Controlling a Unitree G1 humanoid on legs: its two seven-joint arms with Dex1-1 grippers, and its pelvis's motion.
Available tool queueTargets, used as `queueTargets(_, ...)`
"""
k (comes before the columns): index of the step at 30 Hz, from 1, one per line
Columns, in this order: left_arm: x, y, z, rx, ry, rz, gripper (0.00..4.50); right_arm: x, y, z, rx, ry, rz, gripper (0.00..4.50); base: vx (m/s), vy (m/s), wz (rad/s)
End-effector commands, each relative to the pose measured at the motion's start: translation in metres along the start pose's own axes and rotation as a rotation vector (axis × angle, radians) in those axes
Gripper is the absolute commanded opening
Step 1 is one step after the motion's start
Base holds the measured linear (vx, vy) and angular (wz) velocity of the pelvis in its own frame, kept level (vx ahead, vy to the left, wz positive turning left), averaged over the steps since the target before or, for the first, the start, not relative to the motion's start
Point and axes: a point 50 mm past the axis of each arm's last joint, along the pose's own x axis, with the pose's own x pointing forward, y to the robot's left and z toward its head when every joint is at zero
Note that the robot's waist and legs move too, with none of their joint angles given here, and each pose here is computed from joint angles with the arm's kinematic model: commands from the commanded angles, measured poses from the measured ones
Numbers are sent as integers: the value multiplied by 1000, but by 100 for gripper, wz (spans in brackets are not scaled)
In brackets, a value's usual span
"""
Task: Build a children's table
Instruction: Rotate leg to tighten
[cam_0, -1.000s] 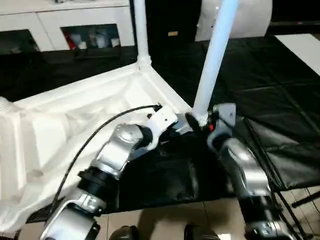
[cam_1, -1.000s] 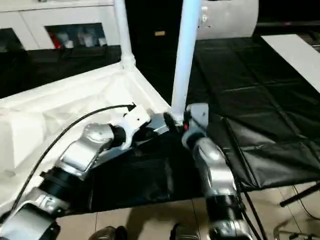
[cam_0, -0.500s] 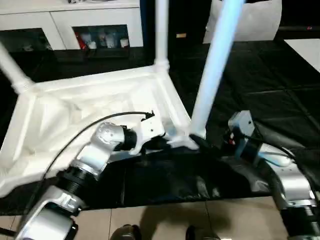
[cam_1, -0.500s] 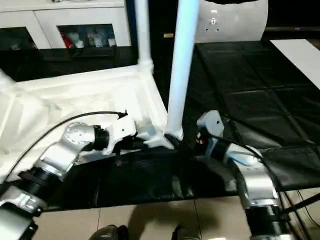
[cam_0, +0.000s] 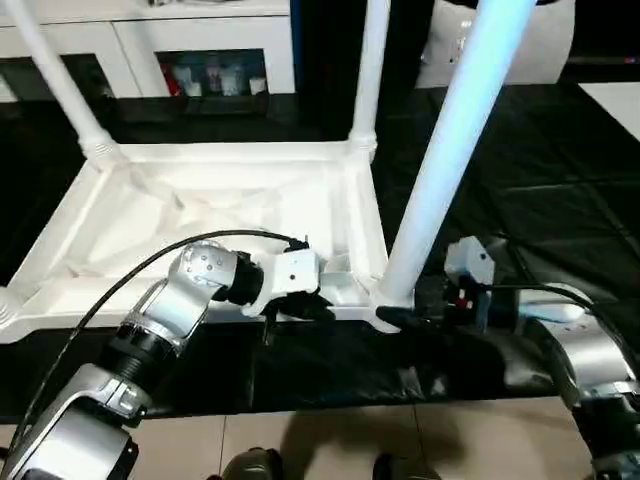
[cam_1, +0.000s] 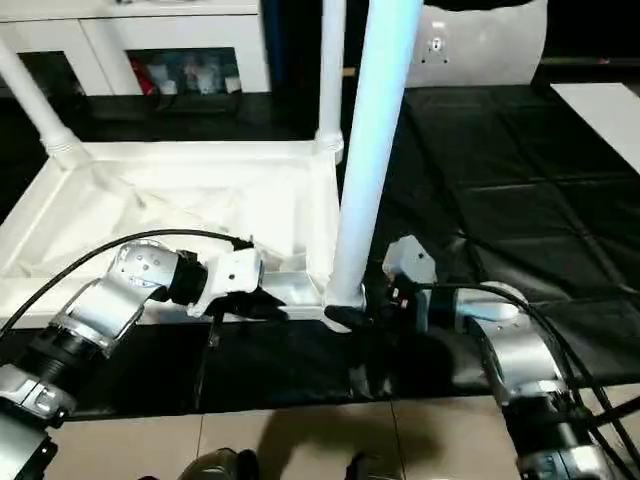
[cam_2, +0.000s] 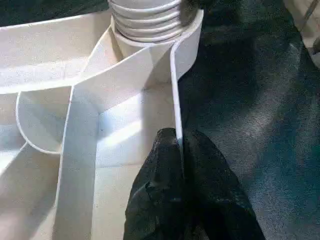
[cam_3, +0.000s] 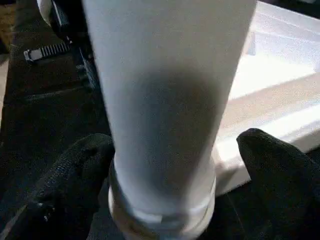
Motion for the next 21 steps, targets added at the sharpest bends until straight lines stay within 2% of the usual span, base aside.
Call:
queueTargets(1, 3, 0, 9, 73, 10, -60, 0, 4, 0, 3, 29, -7, 48, 441, 0, 0, 0)
queueTargets(2, 3, 0, 9, 74, 10, -62, 0, 5, 0, 3, 40, -13, 53, 416, 0, 0, 0)
queueTargets(5, 3, 0, 9, 74, 11, -64, 0, 6, 0, 3, 51, -17, 62, 402, 0, 0, 0)
queueTargets(8, 3, -1, 8, 73, 11, -69, 0, 7, 0, 1, 57, -10, 79, 364, 0, 0, 0)
queueTargets(11, 3, -1, 8, 71, 12, -70, 0, 7, 1, 1, 62, -7, 85, 353, 0, 0, 0)
queueTargets(13, 2, -2, 7, 70, 13, -72, 0, 7, 2, 0, 68, -2, 92, 316, 0, 0, 0)
queueTargets(15, 2, -2, 7, 69, 14, -73, 0, 7, 2, -1, 69, 3, 97, 316, 0, 0, 0)
queueTargets(17, 2, -2, 6, 68, 15, -73, 0, 7, 3, -1, 68, 8, 101, 286, 0, 0, 0)
queueTargets(21, 2, -2, 6, 68, 16, -73, 0, 7, 3, -2, 72, 8, 105, 274, 0, 0, 0)
